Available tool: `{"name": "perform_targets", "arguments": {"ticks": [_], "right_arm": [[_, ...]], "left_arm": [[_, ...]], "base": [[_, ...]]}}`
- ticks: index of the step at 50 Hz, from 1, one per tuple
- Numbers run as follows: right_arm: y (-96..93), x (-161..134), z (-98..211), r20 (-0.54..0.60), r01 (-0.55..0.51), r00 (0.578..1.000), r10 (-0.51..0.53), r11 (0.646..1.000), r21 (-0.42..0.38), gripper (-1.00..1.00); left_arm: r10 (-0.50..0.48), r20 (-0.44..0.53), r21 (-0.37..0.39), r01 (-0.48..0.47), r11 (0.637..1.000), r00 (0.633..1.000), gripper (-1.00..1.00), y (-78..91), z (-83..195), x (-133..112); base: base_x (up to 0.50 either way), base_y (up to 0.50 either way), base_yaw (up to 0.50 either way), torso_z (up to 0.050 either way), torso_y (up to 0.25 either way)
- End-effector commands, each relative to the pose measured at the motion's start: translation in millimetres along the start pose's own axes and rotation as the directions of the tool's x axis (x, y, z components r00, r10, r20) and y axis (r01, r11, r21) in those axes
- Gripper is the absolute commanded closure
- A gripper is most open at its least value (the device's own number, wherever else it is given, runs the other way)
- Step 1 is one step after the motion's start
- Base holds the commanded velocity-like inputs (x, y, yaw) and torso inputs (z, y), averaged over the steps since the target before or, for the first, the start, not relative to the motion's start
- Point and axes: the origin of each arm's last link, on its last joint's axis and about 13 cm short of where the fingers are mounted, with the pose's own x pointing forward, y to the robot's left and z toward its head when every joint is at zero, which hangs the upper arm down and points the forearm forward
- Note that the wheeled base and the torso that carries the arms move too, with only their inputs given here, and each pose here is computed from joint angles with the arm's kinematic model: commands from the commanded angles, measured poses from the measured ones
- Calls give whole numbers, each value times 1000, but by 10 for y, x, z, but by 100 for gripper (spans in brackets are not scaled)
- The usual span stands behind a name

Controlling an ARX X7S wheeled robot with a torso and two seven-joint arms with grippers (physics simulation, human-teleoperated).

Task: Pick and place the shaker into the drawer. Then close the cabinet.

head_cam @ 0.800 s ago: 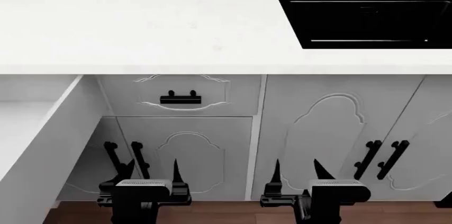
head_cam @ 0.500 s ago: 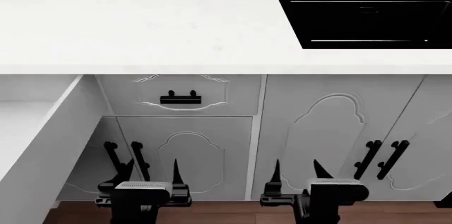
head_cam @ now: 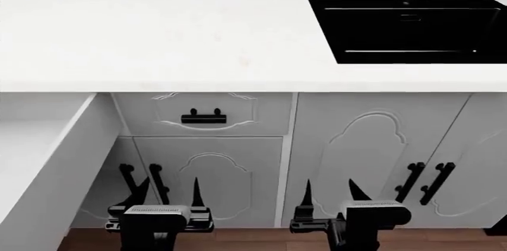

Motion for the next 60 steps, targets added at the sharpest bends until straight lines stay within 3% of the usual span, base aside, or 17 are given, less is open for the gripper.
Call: {"name": "perform_targets", "arguments": {"ticks": [1, 24, 29, 60], "right_arm": [[2, -3, 1, -2, -6, 1000, 6, 1000, 1, -100], [4, -8, 0, 1, -17, 1000, 17, 1000, 1, -100], [7, -3, -6, -11, -26, 1000, 25, 1000, -5, -100], [-4, 5, -2, -33, -35, 999, 36, 999, 35, -100]], "left_arm": [[-1, 1, -5, 1, 1000, 1000, -100, 1, 3, -3], [-11, 5, -11, 11, 1000, 1000, -100, 1, 7, -4], [-1, 6, -9, 1, 1000, 1000, -100, 1, 3, -3], [6, 12, -12, -6, 1000, 1000, -100, 4, 5, -11]], "base": [[0, 0, 0, 50, 0], [0, 0, 0, 50, 0], [0, 0, 0, 0, 0], [0, -500, 0, 0, 0]]}}
